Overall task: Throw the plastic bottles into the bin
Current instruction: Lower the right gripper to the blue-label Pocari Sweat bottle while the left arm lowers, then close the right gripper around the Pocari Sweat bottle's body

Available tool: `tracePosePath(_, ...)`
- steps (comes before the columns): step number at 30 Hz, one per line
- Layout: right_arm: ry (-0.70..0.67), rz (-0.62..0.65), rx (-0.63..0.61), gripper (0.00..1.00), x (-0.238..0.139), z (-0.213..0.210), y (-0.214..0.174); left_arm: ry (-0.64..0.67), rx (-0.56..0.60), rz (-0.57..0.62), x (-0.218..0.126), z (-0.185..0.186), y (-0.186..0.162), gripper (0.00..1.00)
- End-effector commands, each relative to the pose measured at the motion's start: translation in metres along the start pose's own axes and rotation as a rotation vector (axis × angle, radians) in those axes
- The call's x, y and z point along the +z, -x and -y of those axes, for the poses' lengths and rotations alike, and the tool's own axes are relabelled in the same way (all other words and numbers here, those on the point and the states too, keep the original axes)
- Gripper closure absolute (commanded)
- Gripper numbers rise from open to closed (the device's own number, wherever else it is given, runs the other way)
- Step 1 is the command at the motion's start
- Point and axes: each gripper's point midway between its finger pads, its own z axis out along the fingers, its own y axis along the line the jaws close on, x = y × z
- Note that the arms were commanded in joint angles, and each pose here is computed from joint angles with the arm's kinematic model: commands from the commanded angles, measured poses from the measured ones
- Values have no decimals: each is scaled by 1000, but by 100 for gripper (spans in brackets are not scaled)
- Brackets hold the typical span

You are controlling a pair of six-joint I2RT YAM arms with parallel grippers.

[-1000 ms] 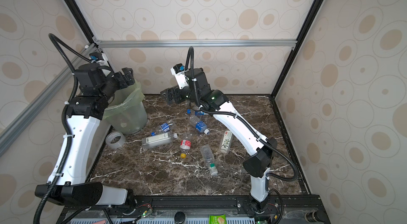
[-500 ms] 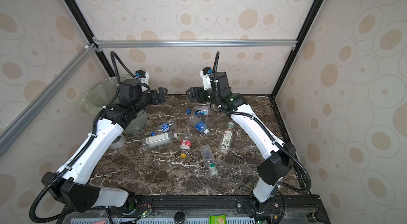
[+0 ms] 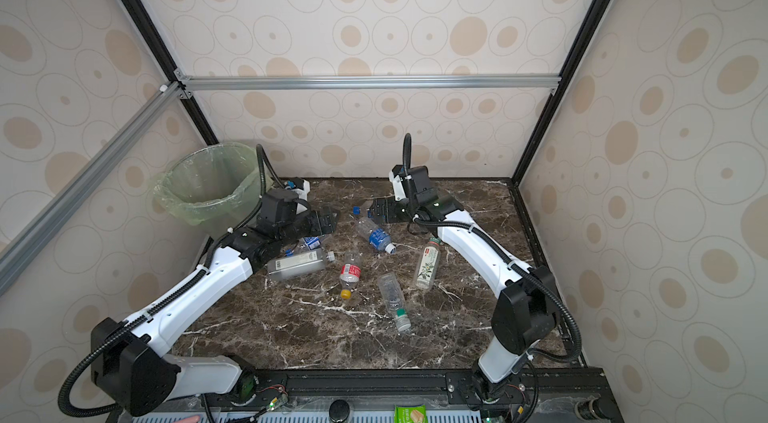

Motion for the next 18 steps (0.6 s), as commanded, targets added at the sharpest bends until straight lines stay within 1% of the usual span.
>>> tracePosePath(1, -34, -59, -11, 2, 18, 13, -19, -64, -83, 19, -7, 10, -4, 1)
tracePosePath(6, -19, -170, 1, 8, 56, 19, -42, -65, -107, -5, -7, 4, -20, 1)
tracePosePath(8, -33, -209, 1, 10, 69, 23, -48, -62, -111, -15, -6, 2, -25, 1)
tracePosePath(13, -73, -266, -7, 16, 93, 36, -63, -64, -118, -28, -3, 1, -31, 1)
tracePosePath(18, -83, -305, -1, 19, 109, 42, -76, -66, -116, -42, 1, 2, -35, 1)
